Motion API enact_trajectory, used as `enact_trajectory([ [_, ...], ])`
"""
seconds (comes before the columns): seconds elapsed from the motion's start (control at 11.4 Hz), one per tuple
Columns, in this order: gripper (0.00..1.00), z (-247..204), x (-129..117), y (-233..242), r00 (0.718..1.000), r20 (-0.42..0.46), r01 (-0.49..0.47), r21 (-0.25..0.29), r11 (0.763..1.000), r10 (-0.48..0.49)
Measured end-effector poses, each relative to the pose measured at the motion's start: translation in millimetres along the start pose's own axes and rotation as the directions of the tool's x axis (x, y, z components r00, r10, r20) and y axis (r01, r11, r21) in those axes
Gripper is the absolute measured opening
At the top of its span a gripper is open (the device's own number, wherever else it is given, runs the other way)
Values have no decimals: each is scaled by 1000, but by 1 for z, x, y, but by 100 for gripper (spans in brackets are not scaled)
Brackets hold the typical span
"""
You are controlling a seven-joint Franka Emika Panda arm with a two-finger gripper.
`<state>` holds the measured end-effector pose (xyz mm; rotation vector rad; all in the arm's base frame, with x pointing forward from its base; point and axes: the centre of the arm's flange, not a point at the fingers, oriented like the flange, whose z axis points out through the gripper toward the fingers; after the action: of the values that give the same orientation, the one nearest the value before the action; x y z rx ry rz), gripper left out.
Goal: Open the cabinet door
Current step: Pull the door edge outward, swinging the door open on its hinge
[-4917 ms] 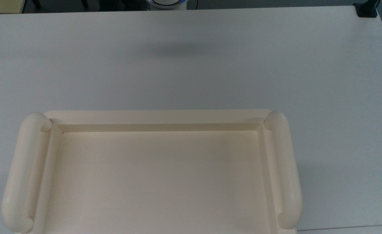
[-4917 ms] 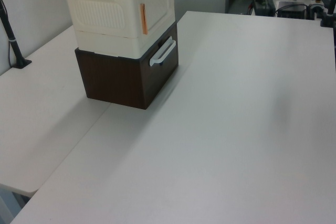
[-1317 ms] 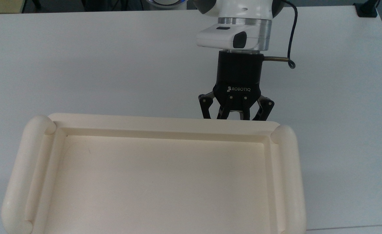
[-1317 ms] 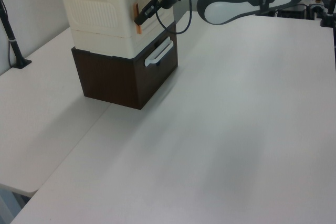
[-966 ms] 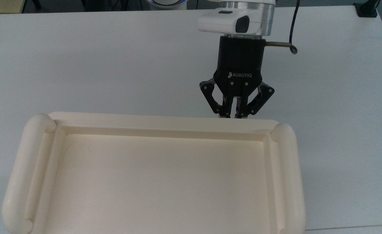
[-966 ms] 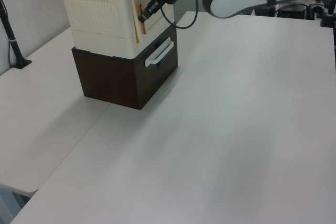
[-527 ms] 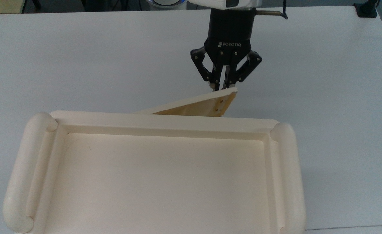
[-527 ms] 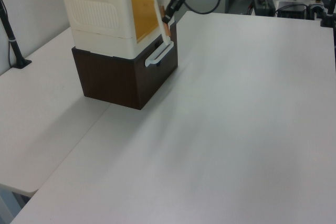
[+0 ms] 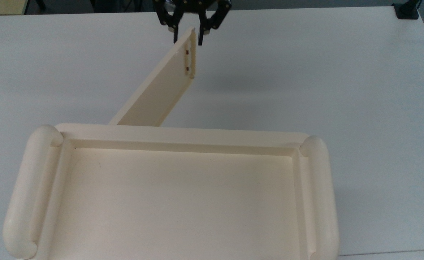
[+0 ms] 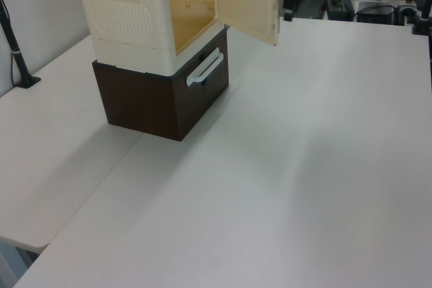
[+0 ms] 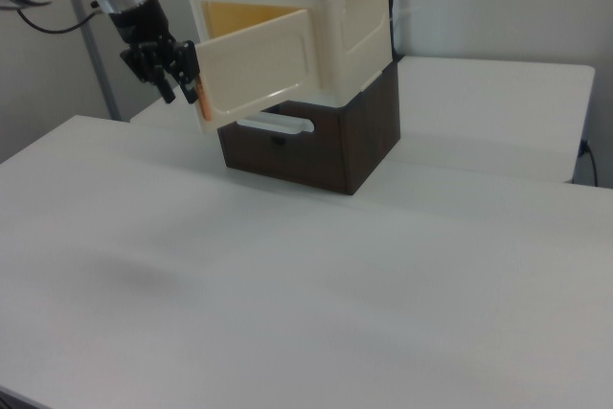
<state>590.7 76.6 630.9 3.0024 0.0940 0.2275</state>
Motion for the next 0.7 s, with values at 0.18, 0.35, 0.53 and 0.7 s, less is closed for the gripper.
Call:
enact_trajectory([
  [0.18,84,-12,-30,30,991,131,36,15,999,-38],
  [0.35,100,-17,-47,44,978,205,26,24,999,-31],
  [0.53,100,-10,-51,50,974,224,18,78,997,-35],
  [0.7,100,3,-53,62,968,243,26,139,990,-59],
])
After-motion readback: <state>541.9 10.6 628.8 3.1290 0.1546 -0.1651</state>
